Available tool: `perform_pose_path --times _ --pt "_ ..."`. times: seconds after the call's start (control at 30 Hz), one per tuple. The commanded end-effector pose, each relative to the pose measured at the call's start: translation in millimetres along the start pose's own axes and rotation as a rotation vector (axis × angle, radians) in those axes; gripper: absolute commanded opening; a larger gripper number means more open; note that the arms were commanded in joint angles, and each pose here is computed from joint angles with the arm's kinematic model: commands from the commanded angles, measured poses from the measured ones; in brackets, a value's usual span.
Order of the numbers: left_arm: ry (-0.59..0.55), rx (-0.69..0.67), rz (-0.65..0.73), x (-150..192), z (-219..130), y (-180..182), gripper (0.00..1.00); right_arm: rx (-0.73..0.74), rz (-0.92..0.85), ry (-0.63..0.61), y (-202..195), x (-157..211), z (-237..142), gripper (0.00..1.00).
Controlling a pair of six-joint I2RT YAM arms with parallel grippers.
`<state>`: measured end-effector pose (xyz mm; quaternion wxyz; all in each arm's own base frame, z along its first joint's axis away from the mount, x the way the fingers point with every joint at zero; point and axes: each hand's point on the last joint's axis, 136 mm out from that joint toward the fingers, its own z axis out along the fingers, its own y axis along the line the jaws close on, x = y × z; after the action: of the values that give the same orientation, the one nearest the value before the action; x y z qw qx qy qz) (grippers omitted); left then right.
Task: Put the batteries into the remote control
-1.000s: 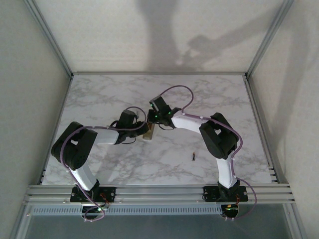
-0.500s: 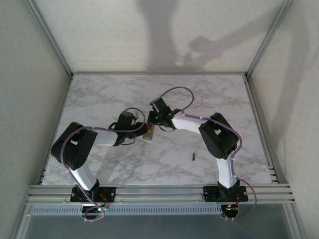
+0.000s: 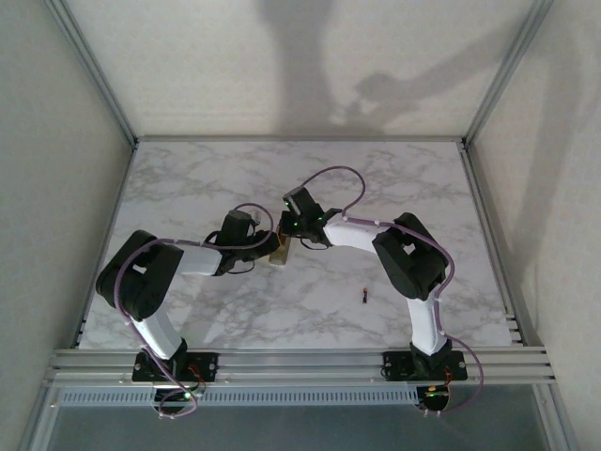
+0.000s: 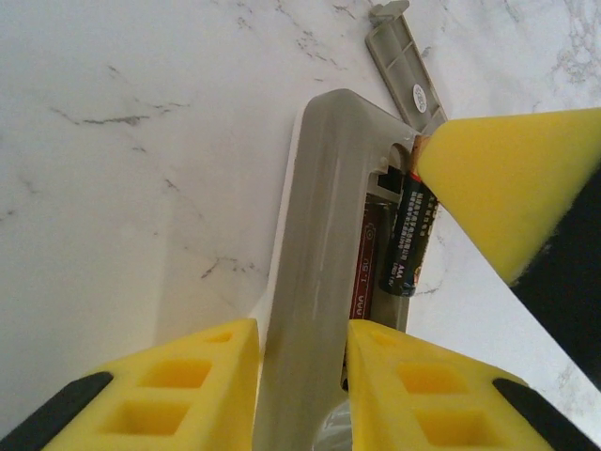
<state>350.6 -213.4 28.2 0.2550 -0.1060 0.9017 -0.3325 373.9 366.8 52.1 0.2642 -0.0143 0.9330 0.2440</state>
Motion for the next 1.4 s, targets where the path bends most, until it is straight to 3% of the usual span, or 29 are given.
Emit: perform_pose_path --times 0.0,1.0,1.37 --pt "0.015 -0.012 -0.022 4 -3 6 0.29 0.027 -0.013 0.022 -8 15 6 0.08" --pt "0.008 -0.026 -0.034 3 -1 8 0.28 0.050 -0.072 0.013 -5 31 -3 0.10" --pt "0.011 -0.024 -0.028 3 0 8 0.29 0.037 -0.074 0.012 -2 30 -8 0.23"
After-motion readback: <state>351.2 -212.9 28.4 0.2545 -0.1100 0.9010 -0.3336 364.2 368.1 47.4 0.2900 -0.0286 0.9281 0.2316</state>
